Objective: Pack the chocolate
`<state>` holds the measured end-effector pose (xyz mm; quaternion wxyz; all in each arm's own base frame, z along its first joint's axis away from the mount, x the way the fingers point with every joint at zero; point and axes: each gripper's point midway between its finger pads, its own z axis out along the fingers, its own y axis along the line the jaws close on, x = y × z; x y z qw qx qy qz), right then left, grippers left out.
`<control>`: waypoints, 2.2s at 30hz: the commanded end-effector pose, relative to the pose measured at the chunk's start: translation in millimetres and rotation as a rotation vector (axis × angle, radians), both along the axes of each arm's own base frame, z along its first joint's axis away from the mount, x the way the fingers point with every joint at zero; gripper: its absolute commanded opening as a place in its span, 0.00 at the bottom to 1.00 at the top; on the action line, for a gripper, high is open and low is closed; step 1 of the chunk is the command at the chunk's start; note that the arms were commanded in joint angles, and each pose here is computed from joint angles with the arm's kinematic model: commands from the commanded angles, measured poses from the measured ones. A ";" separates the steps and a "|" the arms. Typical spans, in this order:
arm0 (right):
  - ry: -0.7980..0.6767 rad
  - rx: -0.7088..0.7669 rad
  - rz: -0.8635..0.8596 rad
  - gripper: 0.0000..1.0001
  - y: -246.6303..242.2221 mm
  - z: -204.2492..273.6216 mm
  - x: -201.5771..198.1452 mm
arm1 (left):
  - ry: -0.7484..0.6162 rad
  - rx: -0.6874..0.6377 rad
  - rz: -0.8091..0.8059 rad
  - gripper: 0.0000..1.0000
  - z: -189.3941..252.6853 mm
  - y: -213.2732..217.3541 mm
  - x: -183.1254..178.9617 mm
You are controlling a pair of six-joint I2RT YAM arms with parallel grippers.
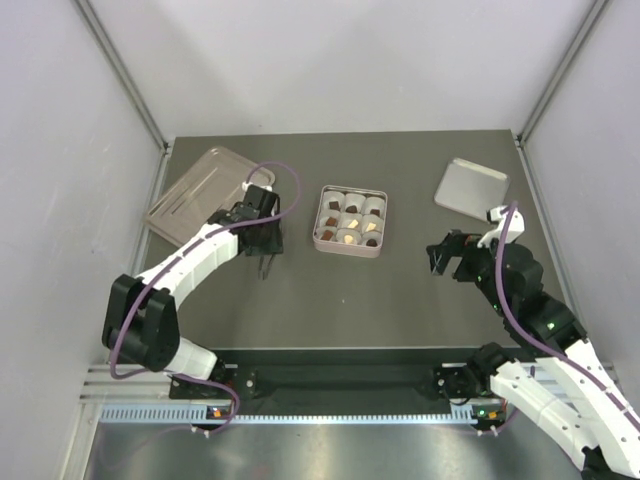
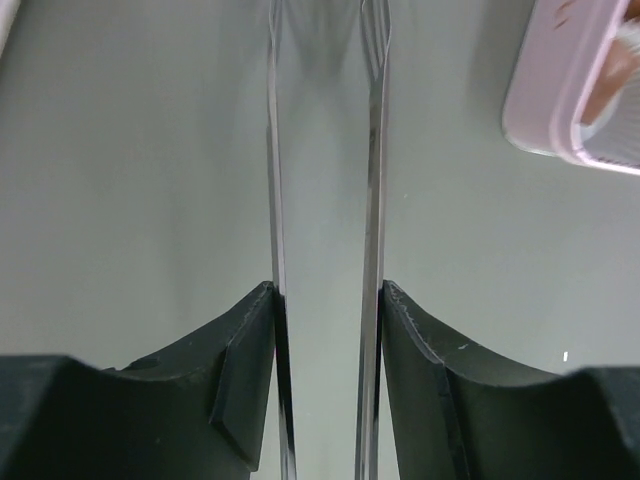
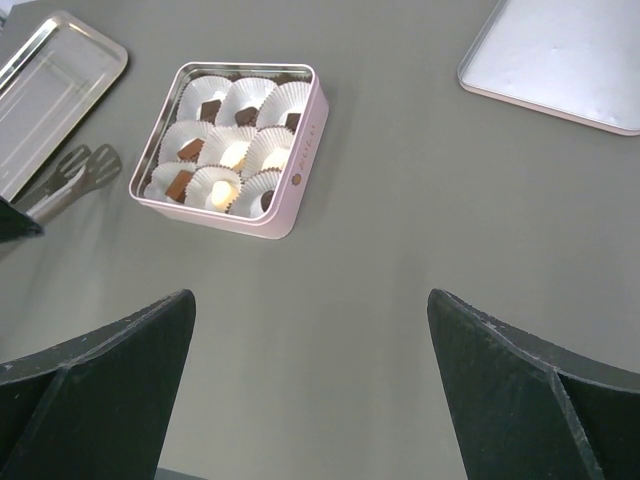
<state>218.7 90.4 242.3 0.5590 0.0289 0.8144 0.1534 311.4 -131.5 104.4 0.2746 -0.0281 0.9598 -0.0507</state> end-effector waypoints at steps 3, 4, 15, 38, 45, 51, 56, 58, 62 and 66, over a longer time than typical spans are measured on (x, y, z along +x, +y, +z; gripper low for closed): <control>0.004 0.010 0.005 1.00 2.0 1.0 0.0 | -0.022 -0.092 0.061 0.53 -17.6 -11.0 1.8; 0.010 0.010 0.004 1.00 2.3 -0.7 0.1 | 0.000 -0.088 0.060 0.54 -26.5 -10.1 -3.7; 0.103 -0.005 -0.033 1.00 6.1 -23.2 10.1 | 0.052 -0.153 0.049 0.66 -59.3 -18.9 -20.5; 0.198 -0.194 -0.285 0.88 -10.7 -0.7 97.2 | -0.096 -0.339 -0.105 0.99 38.4 -52.7 -12.7; 0.338 -0.243 -0.423 0.58 -43.9 -40.0 177.2 | -0.176 -0.387 -0.198 0.99 73.6 -50.0 -40.8; 0.384 -0.294 -0.448 0.43 -54.5 -76.2 236.6 | -0.264 -0.394 -0.207 0.99 77.9 -38.6 -56.9; 0.395 -0.277 -0.493 0.39 -63.3 -91.8 280.8 | -0.328 -0.377 -0.167 0.99 88.7 -26.3 -60.9; 0.400 -0.281 -0.495 0.39 -62.5 -101.9 298.3 | -0.370 -0.413 -0.198 0.99 98.8 -30.5 -65.7; 0.429 -0.282 -0.510 0.37 -68.0 -122.4 317.5 | -0.453 -0.443 -0.200 0.99 107.0 -29.3 -69.0; 0.458 -0.290 -0.484 0.36 -65.6 -144.5 329.8 | -0.476 -0.428 -0.168 0.99 109.0 -23.5 -65.9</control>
